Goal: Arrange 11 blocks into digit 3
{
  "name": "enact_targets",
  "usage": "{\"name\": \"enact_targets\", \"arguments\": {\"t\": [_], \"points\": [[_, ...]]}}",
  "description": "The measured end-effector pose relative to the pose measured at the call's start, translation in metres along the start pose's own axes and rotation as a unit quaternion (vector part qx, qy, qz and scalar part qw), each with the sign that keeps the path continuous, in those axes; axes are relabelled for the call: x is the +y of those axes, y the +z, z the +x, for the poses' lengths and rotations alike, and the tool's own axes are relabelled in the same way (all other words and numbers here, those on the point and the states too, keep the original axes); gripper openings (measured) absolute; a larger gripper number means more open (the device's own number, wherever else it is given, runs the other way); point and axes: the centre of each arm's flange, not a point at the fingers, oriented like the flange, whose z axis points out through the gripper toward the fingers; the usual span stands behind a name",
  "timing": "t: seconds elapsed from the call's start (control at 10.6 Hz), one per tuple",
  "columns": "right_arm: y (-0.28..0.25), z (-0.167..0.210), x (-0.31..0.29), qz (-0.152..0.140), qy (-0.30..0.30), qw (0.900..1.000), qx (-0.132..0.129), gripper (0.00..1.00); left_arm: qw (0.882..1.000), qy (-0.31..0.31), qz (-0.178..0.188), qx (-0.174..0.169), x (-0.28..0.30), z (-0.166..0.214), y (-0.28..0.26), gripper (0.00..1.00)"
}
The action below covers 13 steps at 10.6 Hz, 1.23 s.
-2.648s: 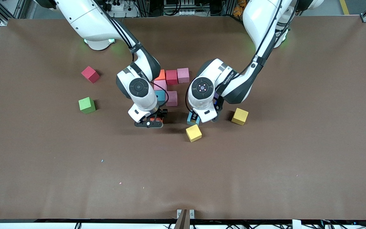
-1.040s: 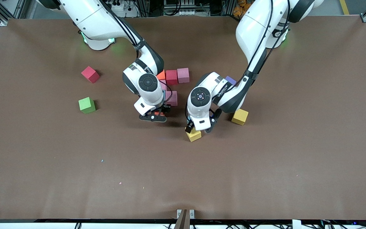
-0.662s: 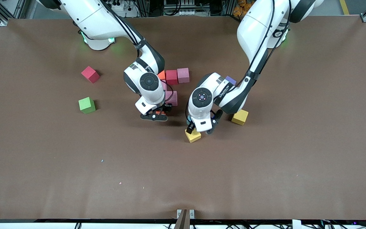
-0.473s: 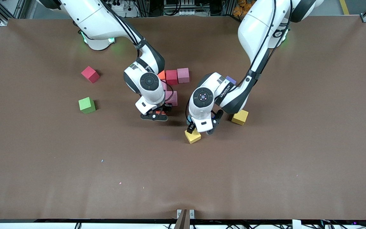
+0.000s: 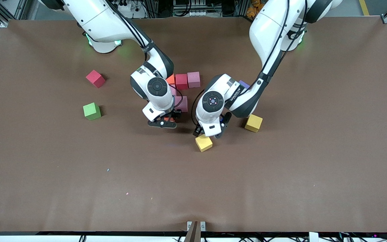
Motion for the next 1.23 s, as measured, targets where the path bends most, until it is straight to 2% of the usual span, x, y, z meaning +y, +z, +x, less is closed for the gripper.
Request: {"name": "enact_targets", "arguments": {"t": [0.09,0.19,0.47,0.76,0.85,1.04,1.23], "points": [[-0.003,0.009,0.006,0.003,0.008,1.000,0.003,0.93,1.000,0.003,0.003,0.000,-0.002,-0.005,0.004,1.00],[-0.010,0.019,0.012,0.008,0.017,1.000,0.008,1.00,1.000,0.004,0.006,0.000,-0.003,-0.006,0.007,1.00],[-0.034,0.051,0.033,0.024,0.047,0.998,0.026,1.00,1.000,0.016,0.017,0.002,-0.005,-0.003,0.022,1.00],[-0.065,0.093,0.083,0.034,0.087,0.995,0.045,1.00,1.000,0.015,0.015,0.003,-0.003,0.003,0.021,1.00],[-0.076,0.105,0.108,0.028,0.091,0.995,0.043,1.00,1.000,0.013,0.014,0.004,-0.002,0.005,0.020,1.00],[-0.104,0.121,0.168,-0.005,0.072,0.997,0.017,1.00,1.000,0.007,0.011,0.007,0.001,0.015,0.016,1.00],[-0.123,0.118,0.223,-0.026,0.038,0.999,-0.007,1.00,1.000,0.003,0.013,0.008,0.001,0.020,0.015,1.00]]}}
